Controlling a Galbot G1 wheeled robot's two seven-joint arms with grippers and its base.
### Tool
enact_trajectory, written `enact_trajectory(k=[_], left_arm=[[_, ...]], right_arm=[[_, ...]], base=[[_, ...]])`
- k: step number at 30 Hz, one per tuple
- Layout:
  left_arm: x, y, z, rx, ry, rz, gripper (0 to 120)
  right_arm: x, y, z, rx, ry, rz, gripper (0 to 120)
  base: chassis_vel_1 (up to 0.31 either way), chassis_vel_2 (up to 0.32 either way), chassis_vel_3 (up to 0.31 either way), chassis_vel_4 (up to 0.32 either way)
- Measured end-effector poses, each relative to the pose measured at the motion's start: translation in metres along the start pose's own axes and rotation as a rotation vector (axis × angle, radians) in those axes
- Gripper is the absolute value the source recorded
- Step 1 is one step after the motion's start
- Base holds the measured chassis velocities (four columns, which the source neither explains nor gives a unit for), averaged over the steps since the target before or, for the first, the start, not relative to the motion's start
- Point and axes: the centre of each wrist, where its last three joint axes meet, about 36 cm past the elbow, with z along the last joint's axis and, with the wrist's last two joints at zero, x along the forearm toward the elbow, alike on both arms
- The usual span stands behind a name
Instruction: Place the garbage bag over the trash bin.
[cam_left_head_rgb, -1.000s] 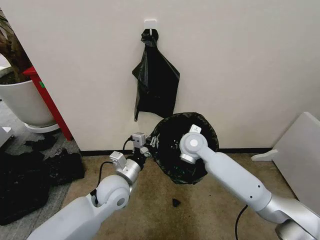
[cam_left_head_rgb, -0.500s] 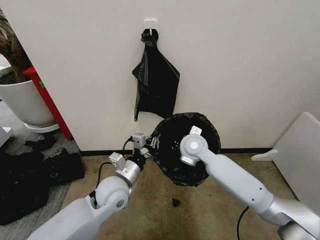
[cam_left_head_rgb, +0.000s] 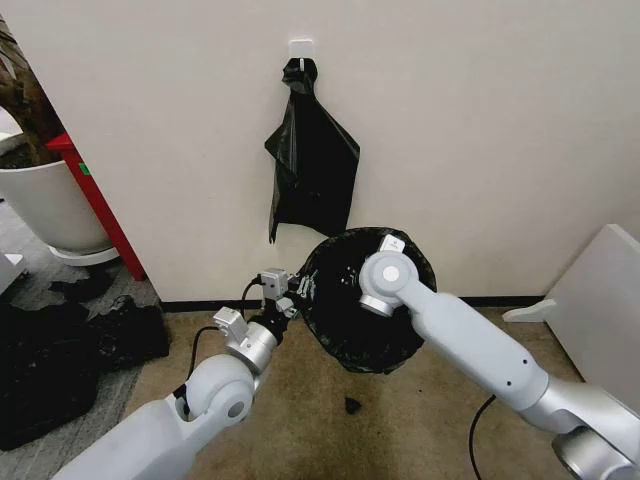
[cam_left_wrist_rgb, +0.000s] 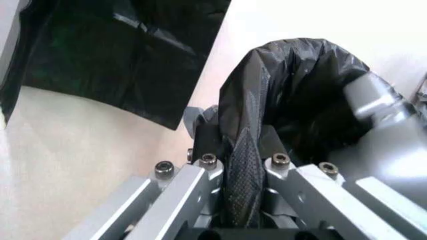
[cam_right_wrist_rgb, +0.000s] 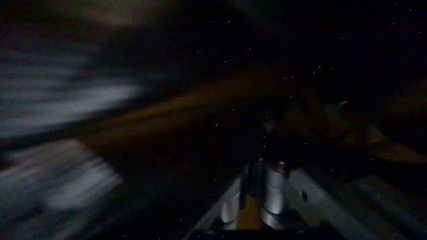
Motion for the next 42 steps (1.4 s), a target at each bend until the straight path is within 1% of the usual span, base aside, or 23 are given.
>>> enact_trajectory(k=[5,10,13,14,17,19,22,25,30,32,34,35,38,42], left_arm=[[0.001,-0.002,-0.002,0.0,-0.004,0.018,4],[0.001,-0.002,-0.003,0.001,-0.006,0.02,4],[-0.001,0.0,-0.002,-0.001,-0.006,0.013,4],[-0.001,0.0,-0.002,-0.001,-0.006,0.013,4],[-0.001,0.003,0.001,0.0,-0.002,0.002,4],[-0.002,0.003,0.002,0.002,-0.002,0.001,4],[-0.002,0.002,0.001,0.003,-0.004,0.001,4],[-0.005,0.003,-0.003,0.0,-0.013,0.001,4],[-0.007,0.004,-0.005,-0.001,-0.018,0.002,4],[-0.007,0.004,-0.006,-0.002,-0.018,0.001,4],[-0.007,0.004,-0.006,-0.002,-0.018,0.001,4],[-0.007,0.005,-0.005,-0.002,-0.016,0.0,4],[-0.007,0.005,-0.003,0.0,-0.014,-0.002,4],[-0.008,0.003,-0.002,0.004,-0.012,0.002,4]], right_arm=[[-0.012,-0.003,0.001,-0.007,-0.001,0.012,0],[-0.011,-0.003,0.003,-0.005,0.0,0.01,0],[0.01,0.002,0.006,0.011,-0.001,-0.023,0],[0.01,0.002,0.006,0.011,-0.001,-0.023,0],[0.035,0.006,0.013,0.037,0.015,-0.062,0],[0.038,0.006,0.02,0.053,0.029,-0.068,0],[0.032,0.005,0.03,0.064,0.049,-0.052,0],[0.018,0.001,0.049,0.075,0.08,-0.021,0],[0.013,0.001,0.06,0.094,0.085,-0.007,0],[0.022,0.003,0.058,0.096,0.072,-0.023,0],[0.022,0.003,0.058,0.096,0.072,-0.023,0],[0.034,0.005,0.048,0.091,0.046,-0.042,0],[0.049,0.01,0.033,0.087,0.013,-0.069,0],[0.043,0.01,0.022,0.08,-0.002,-0.058,0]], base=[[0.0,0.0,0.0,0.0],[0.0,0.0,0.0,0.0],[0.0,0.0,0.0,0.0],[0.0,0.0,0.0,0.0],[0.0,0.0,0.0,0.0],[0.0,0.0,0.0,0.0],[0.0,0.0,0.0,0.0],[0.0,0.0,0.0,0.0],[0.0,0.0,0.0,0.0],[0.0,0.0,0.0,0.0],[0.0,0.0,0.0,0.0],[0.0,0.0,0.0,0.0],[0.0,0.0,0.0,0.0],[0.0,0.0,0.0,0.0]])
